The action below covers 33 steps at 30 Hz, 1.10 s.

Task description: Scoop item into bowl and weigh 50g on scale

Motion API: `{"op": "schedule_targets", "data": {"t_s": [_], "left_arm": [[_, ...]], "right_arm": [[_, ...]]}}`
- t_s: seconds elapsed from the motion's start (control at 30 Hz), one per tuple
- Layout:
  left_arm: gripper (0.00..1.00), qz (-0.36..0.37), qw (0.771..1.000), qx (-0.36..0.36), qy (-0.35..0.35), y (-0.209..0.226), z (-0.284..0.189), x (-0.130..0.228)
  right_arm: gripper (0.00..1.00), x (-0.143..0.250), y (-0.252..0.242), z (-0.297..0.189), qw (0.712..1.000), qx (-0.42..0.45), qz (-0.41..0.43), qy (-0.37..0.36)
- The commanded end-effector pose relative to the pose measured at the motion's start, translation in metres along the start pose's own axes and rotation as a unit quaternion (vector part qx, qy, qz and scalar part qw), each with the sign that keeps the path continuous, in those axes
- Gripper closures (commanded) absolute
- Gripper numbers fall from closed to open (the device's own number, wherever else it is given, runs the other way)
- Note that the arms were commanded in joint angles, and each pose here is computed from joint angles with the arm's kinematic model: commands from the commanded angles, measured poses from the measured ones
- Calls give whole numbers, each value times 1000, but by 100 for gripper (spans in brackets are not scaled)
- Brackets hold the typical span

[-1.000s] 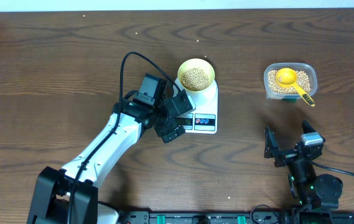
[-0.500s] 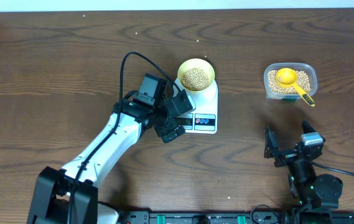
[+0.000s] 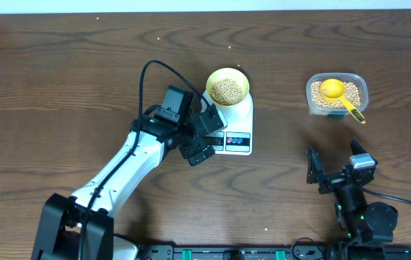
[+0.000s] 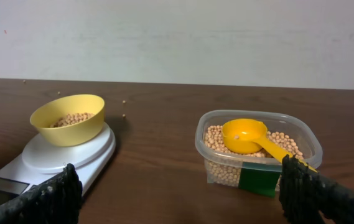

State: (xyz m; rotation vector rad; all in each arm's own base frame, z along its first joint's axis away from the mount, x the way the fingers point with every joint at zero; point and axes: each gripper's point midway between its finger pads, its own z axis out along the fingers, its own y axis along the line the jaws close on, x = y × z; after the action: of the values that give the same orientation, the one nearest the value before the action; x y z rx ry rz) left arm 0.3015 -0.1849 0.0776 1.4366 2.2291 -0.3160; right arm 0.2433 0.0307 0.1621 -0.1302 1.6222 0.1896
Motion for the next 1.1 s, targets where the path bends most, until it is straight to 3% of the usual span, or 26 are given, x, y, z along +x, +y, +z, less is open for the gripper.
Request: {"op": "schedule_targets", "data": {"t_s": [0.0, 0.27, 0.6, 0.73, 1.07], "left_arm": [[2, 3, 1000, -3, 2, 2, -1, 2], [2, 8, 999, -31, -9, 8, -18, -4], [2, 5, 987, -130, -99, 34, -99, -26], [2, -27, 977, -162, -139, 34, -132, -32], [2, -38, 968, -169, -183, 1, -117, 1]], "right_arm": [[1, 0, 4, 0, 1000, -11, -10, -1], [1, 0, 4, 0, 1000, -11, -10, -1], [1, 0, 4, 0, 1000, -11, -10, -1], [1, 0, 4, 0, 1000, -11, -10, -1], [1, 0, 4, 0, 1000, -11, -10, -1]]}}
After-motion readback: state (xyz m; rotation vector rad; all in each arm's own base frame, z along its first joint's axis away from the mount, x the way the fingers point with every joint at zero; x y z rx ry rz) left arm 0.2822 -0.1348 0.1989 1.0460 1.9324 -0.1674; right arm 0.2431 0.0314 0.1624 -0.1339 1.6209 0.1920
